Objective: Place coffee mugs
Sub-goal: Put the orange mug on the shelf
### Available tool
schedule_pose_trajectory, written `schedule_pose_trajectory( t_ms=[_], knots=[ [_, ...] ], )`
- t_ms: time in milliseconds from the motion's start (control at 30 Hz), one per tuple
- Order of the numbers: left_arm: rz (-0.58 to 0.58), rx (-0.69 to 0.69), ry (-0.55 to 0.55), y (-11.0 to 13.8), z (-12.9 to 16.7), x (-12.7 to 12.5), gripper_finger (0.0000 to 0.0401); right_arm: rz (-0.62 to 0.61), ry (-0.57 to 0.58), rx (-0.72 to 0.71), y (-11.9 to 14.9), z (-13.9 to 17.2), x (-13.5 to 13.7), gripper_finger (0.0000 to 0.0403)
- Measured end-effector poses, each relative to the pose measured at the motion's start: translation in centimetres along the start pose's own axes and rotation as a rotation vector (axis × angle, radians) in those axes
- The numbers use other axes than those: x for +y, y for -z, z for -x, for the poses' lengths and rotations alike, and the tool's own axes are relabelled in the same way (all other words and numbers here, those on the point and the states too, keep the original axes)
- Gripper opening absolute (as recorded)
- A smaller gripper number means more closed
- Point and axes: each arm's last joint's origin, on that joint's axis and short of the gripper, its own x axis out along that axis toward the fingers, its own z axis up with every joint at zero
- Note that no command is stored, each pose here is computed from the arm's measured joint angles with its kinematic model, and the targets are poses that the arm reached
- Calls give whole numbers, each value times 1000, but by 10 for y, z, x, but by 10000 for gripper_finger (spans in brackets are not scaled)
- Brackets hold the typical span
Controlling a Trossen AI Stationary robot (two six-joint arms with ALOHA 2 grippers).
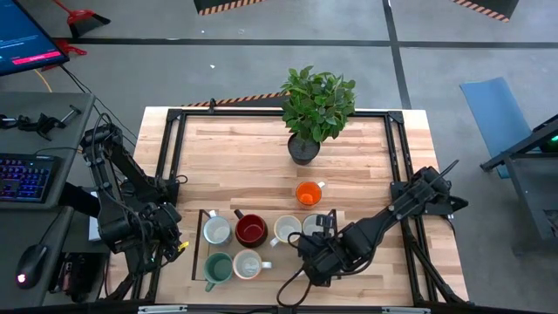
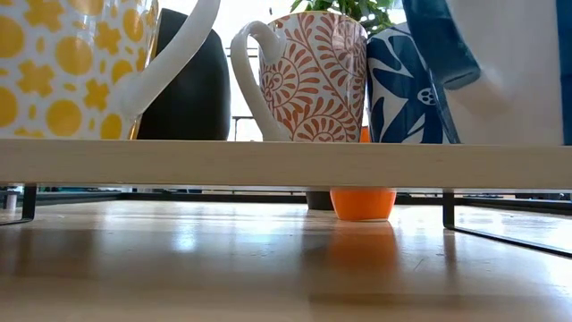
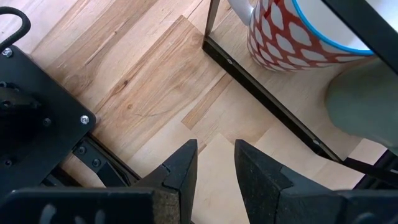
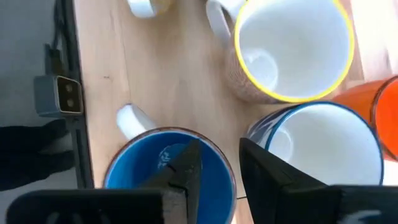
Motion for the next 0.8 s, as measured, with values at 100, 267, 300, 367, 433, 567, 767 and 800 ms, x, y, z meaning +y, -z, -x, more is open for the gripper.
schedule_pose_trajectory(
  t_ms=[100, 267, 300, 367, 433, 567, 767, 800],
  knots=[
    [-1, -1, 0, 0, 0, 0, 97, 7, -3, -13, -4, 9, 0, 87],
    [0, -1, 0, 0, 0, 0, 97, 39, 59, -127, -15, 22, -4, 87],
    [0, -1, 0, 0, 0, 0, 97, 41, 74, -144, -18, 23, -6, 87],
    [0, -1, 0, 0, 0, 0, 97, 39, 102, -169, -25, 25, -13, 87],
    [0, -1, 0, 0, 0, 0, 97, 34, 118, -179, -33, 25, -22, 87],
    [1, -1, 1, 0, 0, 0, 97, -26, 154, -163, -49, 19, -49, 87],
    [2, -1, 4, 0, 0, 0, 97, -213, 183, -41, -66, 6, -102, 87],
    [2, -1, 4, 0, 0, 0, 97, -238, 193, -25, -67, 5, -109, 87]
  ],
)
